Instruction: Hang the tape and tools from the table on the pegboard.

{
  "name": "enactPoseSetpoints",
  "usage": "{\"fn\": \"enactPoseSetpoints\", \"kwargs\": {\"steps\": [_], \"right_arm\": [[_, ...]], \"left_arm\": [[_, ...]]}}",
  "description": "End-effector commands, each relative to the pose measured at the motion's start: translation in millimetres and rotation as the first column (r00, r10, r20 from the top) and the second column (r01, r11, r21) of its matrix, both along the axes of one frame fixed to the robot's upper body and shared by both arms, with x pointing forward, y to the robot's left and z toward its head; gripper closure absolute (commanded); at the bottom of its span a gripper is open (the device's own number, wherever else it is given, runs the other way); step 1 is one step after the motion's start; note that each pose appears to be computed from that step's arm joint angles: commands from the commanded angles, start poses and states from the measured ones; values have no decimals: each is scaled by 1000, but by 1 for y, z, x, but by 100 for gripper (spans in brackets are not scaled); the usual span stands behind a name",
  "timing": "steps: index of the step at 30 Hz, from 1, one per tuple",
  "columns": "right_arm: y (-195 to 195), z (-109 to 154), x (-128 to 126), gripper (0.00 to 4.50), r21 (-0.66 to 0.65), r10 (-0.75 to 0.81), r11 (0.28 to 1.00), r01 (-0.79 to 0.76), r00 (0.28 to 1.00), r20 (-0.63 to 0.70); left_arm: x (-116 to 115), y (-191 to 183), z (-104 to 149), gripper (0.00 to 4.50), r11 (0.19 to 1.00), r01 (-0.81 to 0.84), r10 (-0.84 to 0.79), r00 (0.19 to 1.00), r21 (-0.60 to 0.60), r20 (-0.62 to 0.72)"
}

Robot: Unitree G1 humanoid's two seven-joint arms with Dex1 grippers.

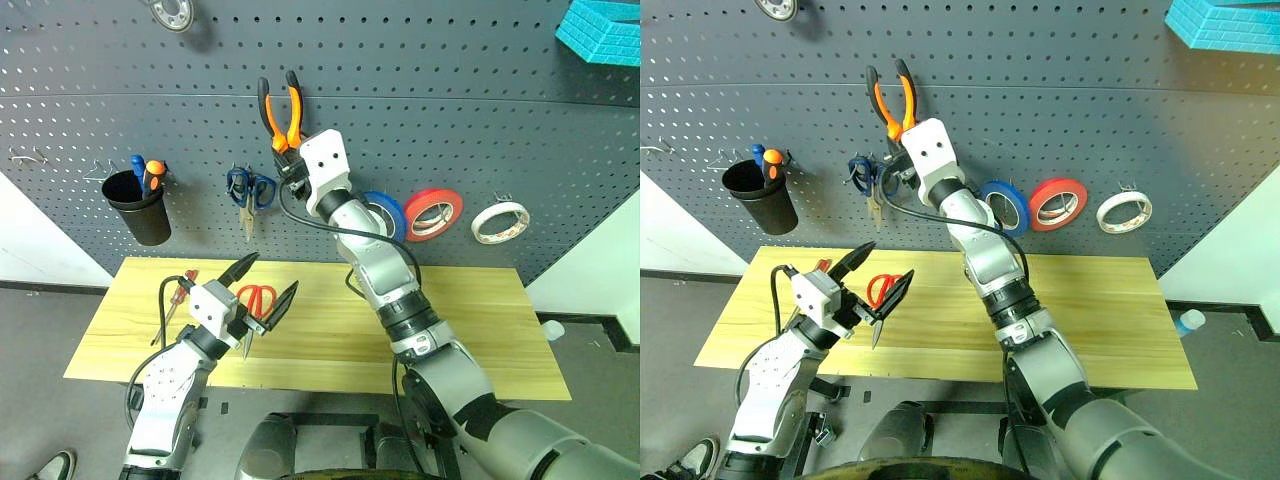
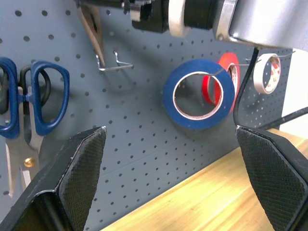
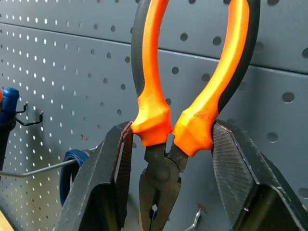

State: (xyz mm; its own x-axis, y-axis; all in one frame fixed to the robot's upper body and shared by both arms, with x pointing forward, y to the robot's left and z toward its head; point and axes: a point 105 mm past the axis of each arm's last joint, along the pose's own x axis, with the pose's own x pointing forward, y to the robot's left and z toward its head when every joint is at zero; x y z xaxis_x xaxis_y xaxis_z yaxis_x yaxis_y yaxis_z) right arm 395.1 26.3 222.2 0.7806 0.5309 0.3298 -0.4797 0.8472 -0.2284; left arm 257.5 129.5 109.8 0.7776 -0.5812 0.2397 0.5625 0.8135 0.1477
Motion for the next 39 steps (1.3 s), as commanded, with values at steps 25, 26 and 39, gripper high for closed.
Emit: {"fn": "enactPoseSetpoints", "kwargs": {"steps": [25, 26, 39], "right_arm": [[-8, 24, 9, 245, 58, -97, 994, 93, 992, 84], [-8, 22, 8, 245, 57, -95, 994, 91, 992, 80], [1, 10, 4, 245, 52, -69, 996, 67, 997, 37]], "left_arm": [[-13, -3, 18, 0, 1000, -1, 0, 997, 7, 74], [-14, -3, 18, 0, 1000, -1, 0, 997, 7, 73], [-26, -1, 26, 0, 1000, -21, 20, 998, 8, 64]]}}
